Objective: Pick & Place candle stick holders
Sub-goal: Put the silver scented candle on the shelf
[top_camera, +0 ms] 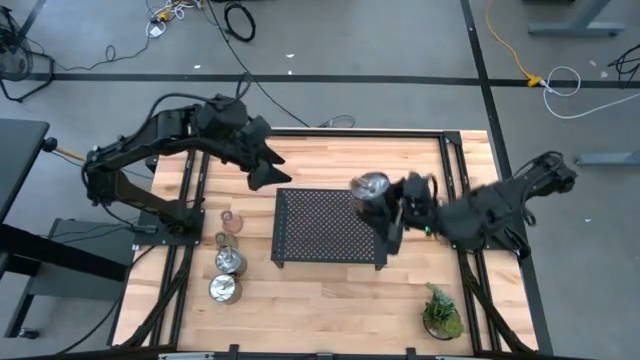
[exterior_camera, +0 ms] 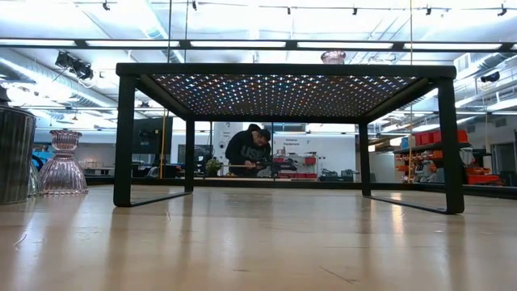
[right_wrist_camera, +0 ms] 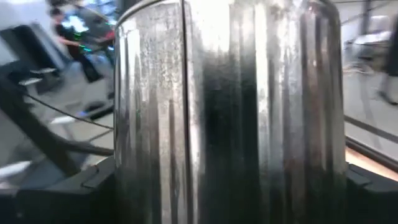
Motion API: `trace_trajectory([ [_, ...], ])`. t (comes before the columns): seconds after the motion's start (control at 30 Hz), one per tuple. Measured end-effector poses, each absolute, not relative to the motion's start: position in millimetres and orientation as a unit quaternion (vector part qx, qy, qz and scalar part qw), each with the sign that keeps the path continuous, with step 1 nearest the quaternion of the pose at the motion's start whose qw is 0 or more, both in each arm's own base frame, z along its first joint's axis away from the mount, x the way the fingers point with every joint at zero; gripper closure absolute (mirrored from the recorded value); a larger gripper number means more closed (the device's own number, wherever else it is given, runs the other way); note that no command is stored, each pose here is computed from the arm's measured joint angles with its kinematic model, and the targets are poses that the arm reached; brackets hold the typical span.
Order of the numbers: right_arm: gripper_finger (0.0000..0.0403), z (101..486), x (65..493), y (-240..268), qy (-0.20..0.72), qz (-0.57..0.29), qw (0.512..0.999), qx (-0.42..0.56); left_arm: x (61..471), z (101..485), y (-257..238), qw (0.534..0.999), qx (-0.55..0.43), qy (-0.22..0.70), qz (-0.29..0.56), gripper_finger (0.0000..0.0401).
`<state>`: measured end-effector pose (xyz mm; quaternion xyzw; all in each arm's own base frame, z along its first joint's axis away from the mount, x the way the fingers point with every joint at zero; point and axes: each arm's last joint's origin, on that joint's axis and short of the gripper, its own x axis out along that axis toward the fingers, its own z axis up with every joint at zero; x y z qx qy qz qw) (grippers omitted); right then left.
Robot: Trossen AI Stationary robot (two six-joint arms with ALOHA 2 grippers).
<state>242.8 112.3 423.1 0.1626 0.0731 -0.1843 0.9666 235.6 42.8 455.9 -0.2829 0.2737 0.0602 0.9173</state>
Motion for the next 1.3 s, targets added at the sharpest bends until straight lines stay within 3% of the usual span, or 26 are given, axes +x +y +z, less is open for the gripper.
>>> trace_trajectory([
  [0.27,0.0060,382,230,161,0.029,-0.308,0.935,0.172,226,465,40,0.932,-0.261,0.247,0.048,0.0039],
  [0.83,0.0060,260,219,173,0.021,-0.293,0.929,0.225,228,474,42,0.944,-0.259,0.196,0.059,0.0039],
  [1.3,0.0060,217,222,155,0.039,-0.260,0.942,0.208,231,472,44,0.943,-0.255,0.195,0.092,0.0039],
])
